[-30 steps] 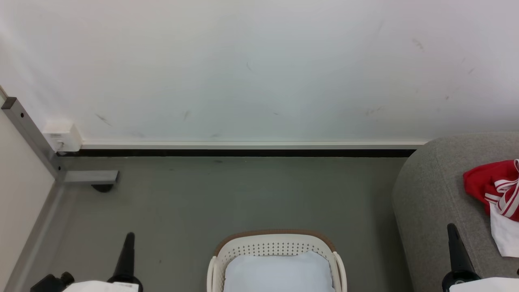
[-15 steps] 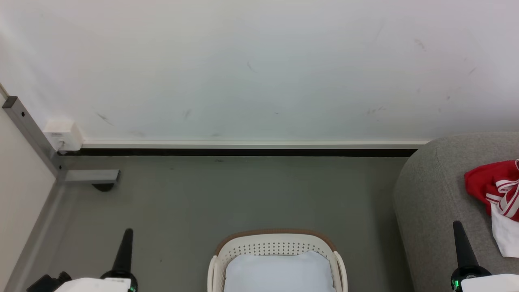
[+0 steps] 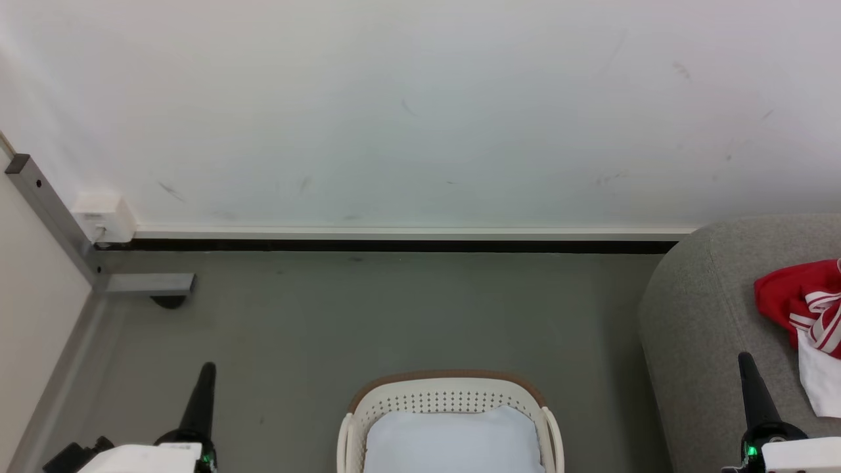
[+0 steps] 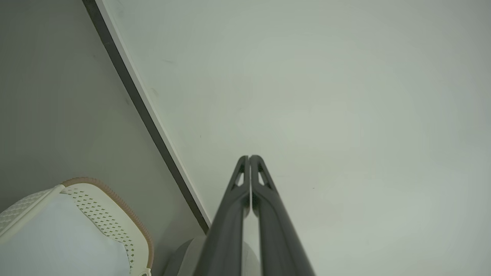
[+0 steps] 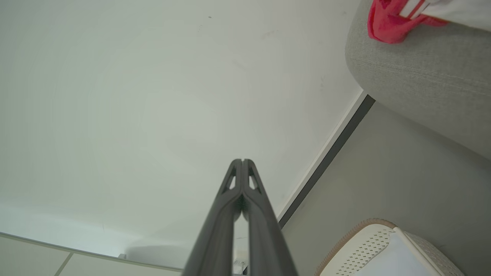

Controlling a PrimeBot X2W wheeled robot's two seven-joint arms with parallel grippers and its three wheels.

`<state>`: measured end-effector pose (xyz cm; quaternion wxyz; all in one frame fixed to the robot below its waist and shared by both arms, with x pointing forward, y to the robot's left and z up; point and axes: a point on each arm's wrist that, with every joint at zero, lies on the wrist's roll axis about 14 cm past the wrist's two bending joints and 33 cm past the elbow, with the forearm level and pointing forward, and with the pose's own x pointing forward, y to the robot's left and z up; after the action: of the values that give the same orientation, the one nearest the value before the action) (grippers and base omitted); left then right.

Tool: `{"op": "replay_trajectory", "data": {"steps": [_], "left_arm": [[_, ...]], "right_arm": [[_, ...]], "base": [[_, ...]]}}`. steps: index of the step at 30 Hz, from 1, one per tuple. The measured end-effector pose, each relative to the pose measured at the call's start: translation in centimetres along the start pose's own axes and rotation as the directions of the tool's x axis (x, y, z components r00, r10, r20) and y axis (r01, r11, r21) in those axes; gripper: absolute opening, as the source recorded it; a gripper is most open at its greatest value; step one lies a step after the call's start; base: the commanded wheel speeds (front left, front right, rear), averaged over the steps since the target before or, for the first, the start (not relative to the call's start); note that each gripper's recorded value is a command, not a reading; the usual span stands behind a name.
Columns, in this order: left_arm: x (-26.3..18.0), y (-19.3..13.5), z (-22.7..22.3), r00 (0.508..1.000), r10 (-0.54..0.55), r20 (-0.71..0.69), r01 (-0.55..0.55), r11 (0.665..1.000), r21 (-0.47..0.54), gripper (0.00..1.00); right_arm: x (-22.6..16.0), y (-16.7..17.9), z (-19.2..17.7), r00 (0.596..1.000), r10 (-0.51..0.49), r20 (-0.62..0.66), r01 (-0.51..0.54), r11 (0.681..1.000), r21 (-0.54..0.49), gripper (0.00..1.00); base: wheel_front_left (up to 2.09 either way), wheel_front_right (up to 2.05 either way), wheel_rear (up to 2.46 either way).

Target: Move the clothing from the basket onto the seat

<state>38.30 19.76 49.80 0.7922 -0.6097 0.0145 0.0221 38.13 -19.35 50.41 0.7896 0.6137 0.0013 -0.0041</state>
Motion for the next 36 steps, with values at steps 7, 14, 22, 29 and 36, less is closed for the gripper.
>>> {"op": "replay_trajectory", "data": {"steps": [7, 14, 22, 29, 36], "left_arm": [[0.1, -0.3, 0.1, 1.0, -0.009, -0.002, 0.009, 0.998, -0.057, 0.0], [0.3, -0.5, 0.2, 1.0, -0.018, -0.002, 0.017, 0.994, -0.111, 0.0], [0.4, -0.8, 0.3, 1.0, -0.028, -0.005, 0.026, 0.986, -0.166, 0.0], [0.4, -1.0, 0.4, 0.999, -0.037, -0.007, 0.034, 0.977, -0.209, 0.0], [0.5, -1.2, 0.5, 0.999, -0.046, -0.007, 0.043, 0.968, -0.247, 0.0]], "right_arm": [[0.1, 0.0, 0.1, 1.0, -0.002, -0.001, 0.002, 0.999, 0.054, 0.0], [0.3, 0.2, 0.3, 1.0, 0.002, -0.001, -0.002, 0.995, 0.105, 0.0], [0.6, 0.3, 0.5, 1.0, 0.006, -0.003, -0.006, 0.988, 0.157, 0.0], [0.6, 0.3, 0.6, 1.0, 0.005, -0.004, -0.004, 0.979, 0.204, 0.0], [0.8, 0.3, 0.7, 1.0, 0.006, -0.003, -0.005, 0.969, 0.246, 0.0]], "base": [[0.0, 0.0, 0.0], [0.0, 0.0, 0.0], [0.0, 0.0, 0.0], [0.0, 0.0, 0.0], [0.0, 0.0, 0.0]]}}
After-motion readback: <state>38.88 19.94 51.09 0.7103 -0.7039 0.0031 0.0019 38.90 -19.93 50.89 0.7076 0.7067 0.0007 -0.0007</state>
